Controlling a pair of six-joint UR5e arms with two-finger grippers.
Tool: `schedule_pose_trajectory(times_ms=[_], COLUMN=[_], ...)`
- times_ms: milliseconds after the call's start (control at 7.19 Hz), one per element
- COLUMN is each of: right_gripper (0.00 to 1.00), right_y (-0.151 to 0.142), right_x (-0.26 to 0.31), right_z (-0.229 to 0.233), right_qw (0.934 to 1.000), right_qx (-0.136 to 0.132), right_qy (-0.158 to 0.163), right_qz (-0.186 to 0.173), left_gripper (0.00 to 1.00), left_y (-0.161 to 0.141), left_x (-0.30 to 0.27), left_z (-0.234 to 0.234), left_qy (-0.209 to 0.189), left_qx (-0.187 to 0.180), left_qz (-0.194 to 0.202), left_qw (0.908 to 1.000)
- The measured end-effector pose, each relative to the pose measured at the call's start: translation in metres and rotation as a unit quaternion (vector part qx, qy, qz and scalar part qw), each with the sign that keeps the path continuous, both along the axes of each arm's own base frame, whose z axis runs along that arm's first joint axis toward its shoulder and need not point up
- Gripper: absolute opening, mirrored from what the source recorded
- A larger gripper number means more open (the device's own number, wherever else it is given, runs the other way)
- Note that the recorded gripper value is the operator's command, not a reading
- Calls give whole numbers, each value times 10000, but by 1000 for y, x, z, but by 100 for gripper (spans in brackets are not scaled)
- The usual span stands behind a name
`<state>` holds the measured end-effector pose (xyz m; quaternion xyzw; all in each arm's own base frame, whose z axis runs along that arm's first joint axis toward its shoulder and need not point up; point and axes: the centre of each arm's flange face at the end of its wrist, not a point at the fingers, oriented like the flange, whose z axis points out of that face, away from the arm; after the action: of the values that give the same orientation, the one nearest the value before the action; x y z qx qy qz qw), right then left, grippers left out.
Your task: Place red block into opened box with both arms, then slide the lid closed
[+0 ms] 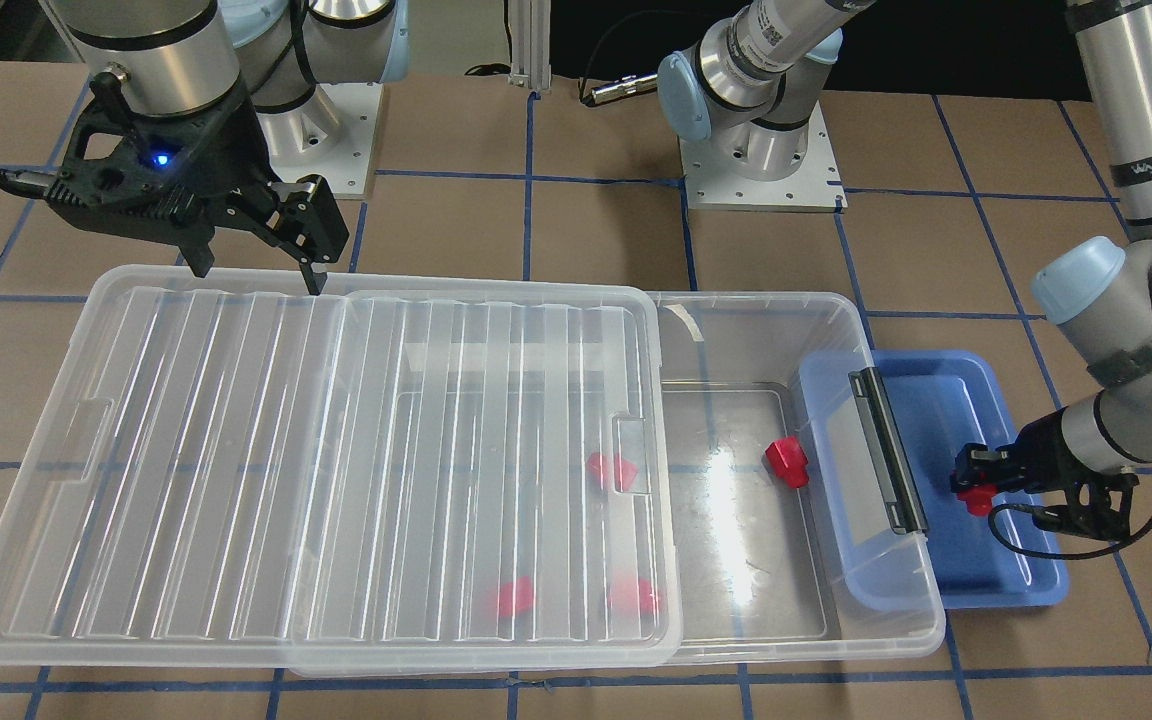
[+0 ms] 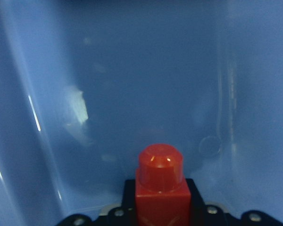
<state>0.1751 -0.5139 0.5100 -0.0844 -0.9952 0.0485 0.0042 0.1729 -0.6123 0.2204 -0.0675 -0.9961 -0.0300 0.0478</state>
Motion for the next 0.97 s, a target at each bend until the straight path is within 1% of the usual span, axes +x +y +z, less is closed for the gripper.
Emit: schedule_pose_trajectory(times_ms=[139,278,557,696,835,974], right_gripper=[100,100,100,100,100,100], right_y=[0,0,-1,-1,-1,-1], right_x=[0,0,0,0,0,0], right_z=[0,0,-2,-3,-3,-2], right_qw=[10000,10000,10000,10000,10000,10000], right_qx=[2,3,16,20,20,19], right_qy=[1,-1,-4,-4,-4,-4], right_qz=[5,10,18,20,23,26], left_gripper=[0,0,0,0,0,0], left_y=[-7,-9,-1,5,9,10], left_x=[-7,-17,-50,-77,-112,-151], left_z=[37,77,151,183,205,211], left_qy=[-117,-172,-216,-229,-236,-227], left_qx=[-180,-262,-327,-341,-330,-273], left_qz=[-18,5,98,153,225,315], left_qw=[9998,9995,9992,9990,9989,9989])
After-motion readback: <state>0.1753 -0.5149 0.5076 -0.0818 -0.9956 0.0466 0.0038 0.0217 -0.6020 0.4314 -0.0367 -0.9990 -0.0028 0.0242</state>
